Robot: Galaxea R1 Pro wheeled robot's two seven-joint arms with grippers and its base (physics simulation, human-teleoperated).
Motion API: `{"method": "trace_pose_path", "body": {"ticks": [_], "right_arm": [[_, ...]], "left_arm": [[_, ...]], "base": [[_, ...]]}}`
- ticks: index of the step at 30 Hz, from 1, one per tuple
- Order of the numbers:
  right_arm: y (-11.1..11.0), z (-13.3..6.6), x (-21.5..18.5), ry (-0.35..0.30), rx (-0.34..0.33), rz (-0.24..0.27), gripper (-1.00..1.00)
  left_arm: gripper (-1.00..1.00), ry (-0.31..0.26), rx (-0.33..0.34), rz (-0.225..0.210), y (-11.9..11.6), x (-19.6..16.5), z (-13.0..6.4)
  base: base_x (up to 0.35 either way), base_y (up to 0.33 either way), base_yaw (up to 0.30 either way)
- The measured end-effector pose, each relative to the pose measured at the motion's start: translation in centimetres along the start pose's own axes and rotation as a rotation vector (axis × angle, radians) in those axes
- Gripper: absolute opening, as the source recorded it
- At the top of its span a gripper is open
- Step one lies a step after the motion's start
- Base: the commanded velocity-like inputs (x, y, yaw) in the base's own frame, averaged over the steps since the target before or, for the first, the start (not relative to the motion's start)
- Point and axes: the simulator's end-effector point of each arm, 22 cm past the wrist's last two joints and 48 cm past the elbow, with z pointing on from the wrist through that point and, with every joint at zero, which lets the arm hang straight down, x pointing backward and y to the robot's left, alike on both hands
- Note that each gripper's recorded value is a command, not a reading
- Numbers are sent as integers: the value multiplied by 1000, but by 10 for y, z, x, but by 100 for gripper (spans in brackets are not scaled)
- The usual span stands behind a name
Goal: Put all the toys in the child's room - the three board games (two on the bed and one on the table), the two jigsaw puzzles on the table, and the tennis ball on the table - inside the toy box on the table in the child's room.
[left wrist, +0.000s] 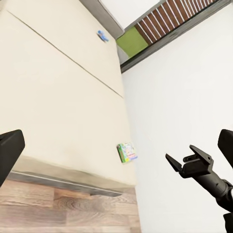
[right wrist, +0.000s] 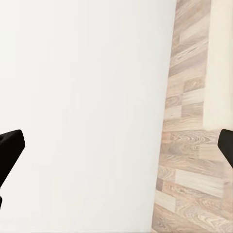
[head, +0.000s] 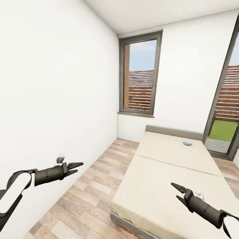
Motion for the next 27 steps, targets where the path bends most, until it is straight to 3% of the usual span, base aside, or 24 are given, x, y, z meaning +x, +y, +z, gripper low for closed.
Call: {"method": "trace_pose_path", "body": {"ticks": [18,27], "right_arm": [[6,-2,-2,-7,-10,-7,100],[8,-3,-3,-10,-15,-9,100]], "left_arm": [[100,-5,14,7,-9,0,1],[100,-7,4,20,-9,-1,-1]], "base": [[0,-116,-118],[0,-26,-112]]}}
